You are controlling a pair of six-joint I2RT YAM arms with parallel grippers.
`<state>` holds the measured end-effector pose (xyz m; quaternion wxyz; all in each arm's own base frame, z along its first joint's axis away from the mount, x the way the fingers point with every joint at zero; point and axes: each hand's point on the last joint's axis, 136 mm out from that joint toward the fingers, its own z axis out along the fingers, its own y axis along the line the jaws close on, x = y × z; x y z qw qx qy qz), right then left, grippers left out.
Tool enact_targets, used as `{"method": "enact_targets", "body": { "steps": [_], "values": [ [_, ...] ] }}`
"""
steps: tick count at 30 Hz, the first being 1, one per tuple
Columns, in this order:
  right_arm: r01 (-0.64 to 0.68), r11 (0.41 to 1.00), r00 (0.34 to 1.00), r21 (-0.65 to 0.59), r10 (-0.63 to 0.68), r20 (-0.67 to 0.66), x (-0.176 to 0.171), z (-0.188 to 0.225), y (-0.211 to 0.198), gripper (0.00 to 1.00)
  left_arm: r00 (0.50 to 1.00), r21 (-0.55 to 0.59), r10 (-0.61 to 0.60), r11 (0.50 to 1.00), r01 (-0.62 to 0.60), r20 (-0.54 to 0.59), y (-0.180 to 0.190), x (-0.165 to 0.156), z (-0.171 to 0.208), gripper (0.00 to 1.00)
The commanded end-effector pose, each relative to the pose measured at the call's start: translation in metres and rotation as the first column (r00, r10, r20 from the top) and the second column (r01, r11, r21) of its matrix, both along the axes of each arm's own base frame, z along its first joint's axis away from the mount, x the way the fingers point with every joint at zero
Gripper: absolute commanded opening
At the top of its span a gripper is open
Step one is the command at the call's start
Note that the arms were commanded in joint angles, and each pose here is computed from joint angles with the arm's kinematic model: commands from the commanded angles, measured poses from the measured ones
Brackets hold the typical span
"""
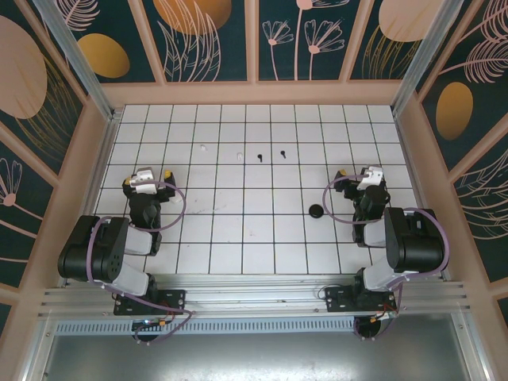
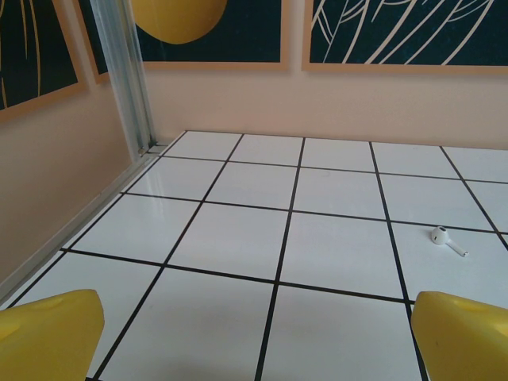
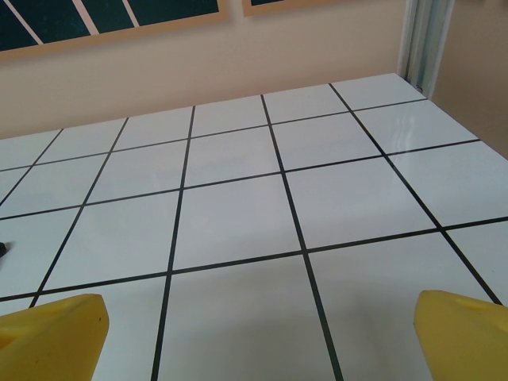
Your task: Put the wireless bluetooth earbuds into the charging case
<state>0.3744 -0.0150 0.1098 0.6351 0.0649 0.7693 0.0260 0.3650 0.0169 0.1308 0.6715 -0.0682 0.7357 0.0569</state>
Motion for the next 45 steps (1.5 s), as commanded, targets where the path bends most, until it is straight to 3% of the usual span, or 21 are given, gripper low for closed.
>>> {"method": "enact_targets", "body": {
  "steps": [1, 29, 33, 37, 39, 42, 45],
  "values": [
    [-0.017, 1.000, 0.999, -0.010, 0.018, 0.047, 0.003, 0.011, 0.004, 0.99, 1.000, -0.018, -0.005, 1.000, 0.005, 0.028, 0.000, 0.005, 0.008, 0.99],
    [-0.017, 1.000, 0.999, -0.009, 0.017, 0.047, 0.003, 0.011, 0.004, 0.99, 1.000, -0.024, -0.004, 1.000, 0.005, 0.028, 0.001, 0.005, 0.008, 0.99],
    [-0.018, 1.000, 0.999, -0.011, 0.018, 0.049, 0.003, 0.012, 0.004, 0.99, 0.990, -0.070, 0.140, 0.988, -0.138, 0.033, 0.024, 0.001, 0.013, 0.99],
    [-0.033, 0.999, 0.999, -0.013, 0.033, 0.025, 0.007, 0.022, 0.007, 0.99, 0.988, -0.066, 0.146, 0.988, -0.143, 0.049, 0.026, -0.004, 0.023, 0.99],
    [-0.026, 1.000, 1.000, 0.003, 0.026, -0.007, 0.011, 0.030, 0.006, 0.99, 0.974, -0.087, 0.227, 0.970, -0.226, -0.003, 0.038, -0.002, 0.030, 0.99],
    [-0.035, 0.999, 0.999, 0.040, 0.036, -0.022, 0.012, 0.044, 0.009, 0.99, 0.967, -0.053, 0.242, 0.968, -0.246, -0.074, 0.040, 0.004, 0.043, 0.99],
    [-0.005, 0.992, 0.998, 0.126, 0.013, -0.066, 0.013, 0.053, 0.008, 0.99, 0.939, -0.118, 0.315, 0.936, -0.331, -0.140, 0.050, -0.002, 0.053, 0.99]
  ]
}}
